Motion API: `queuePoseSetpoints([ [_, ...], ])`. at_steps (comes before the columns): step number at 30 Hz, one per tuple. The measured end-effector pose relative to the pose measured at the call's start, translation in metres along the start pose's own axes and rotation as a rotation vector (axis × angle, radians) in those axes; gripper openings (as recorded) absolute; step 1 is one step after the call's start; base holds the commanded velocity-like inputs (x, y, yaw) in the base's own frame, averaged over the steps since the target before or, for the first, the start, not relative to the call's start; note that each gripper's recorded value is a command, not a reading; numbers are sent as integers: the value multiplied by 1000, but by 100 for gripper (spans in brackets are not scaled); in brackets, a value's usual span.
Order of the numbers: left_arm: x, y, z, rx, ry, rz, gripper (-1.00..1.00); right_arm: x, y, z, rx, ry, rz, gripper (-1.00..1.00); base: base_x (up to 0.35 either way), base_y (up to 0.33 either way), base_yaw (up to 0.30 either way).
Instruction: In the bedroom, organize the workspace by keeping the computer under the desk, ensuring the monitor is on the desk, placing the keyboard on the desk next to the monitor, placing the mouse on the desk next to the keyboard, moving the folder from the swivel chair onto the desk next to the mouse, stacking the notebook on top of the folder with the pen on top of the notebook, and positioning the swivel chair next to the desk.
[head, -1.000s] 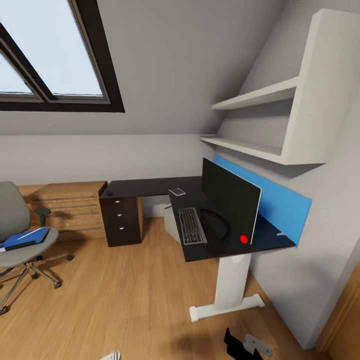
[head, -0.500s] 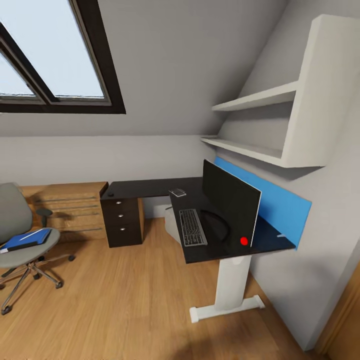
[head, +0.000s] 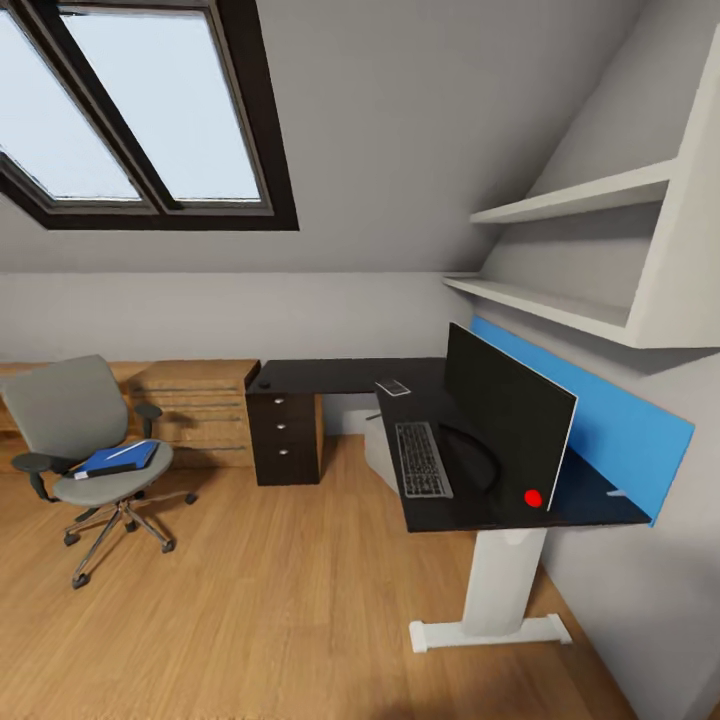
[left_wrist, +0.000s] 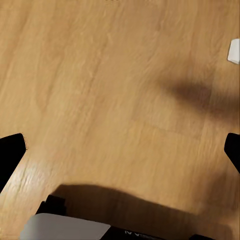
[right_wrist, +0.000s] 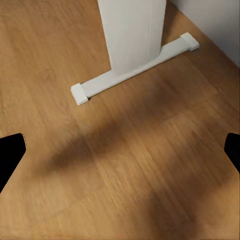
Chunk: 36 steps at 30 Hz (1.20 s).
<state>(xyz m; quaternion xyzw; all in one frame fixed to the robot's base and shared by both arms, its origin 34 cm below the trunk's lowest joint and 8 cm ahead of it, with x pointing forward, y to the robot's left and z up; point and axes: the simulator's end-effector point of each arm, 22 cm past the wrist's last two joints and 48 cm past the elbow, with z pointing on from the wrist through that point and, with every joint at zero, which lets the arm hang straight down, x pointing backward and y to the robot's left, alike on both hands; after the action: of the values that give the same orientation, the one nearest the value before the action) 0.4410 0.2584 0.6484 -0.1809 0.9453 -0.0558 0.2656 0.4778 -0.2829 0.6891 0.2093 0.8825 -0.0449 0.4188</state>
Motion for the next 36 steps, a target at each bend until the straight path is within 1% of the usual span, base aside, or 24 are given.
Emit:
queuePoseSetpoints([
  [4,-1,0,0,0,-4,0,100,-3,-9,2,8,-5,-12,100,0,0,265],
  [6,-4,0,0,-1,-19,0,100,-5,-14,4,13,-7,-17,100,0,0,208],
  [9,-12,1,0,-2,-62,-1,100,-6,-21,5,19,-7,-26,100,0,0,166],
  [11,-13,-1,0,1,-70,-2,100,-6,-22,6,17,-6,-34,100,0,0,146],
  [13,-11,-6,1,5,-71,-5,100,-6,-24,6,14,-6,-48,100,0,0,132],
  [20,-7,-6,2,4,-63,-7,100,-9,-42,10,33,-5,-71,100,0,0,125],
  [23,-5,-5,2,2,-60,-7,100,-8,-45,11,33,-4,-83,100,0,0,121],
  [25,-4,-5,3,1,-58,-7,100,-8,-45,11,27,-2,-96,100,0,0,121],
  [26,-4,-5,3,0,-57,-7,100,-7,-42,11,15,-1,-117,100,0,0,121],
  [28,-2,-4,3,-1,-54,-8,100,-6,-41,12,7,1,-133,100,0,0,121],
  [32,0,-3,4,-3,-49,-8,100,-4,-40,12,-2,6,-149,100,26,24,120],
  [36,2,-2,4,-5,-45,-8,100,-2,-41,12,-2,10,-154,100,179,151,118],
])
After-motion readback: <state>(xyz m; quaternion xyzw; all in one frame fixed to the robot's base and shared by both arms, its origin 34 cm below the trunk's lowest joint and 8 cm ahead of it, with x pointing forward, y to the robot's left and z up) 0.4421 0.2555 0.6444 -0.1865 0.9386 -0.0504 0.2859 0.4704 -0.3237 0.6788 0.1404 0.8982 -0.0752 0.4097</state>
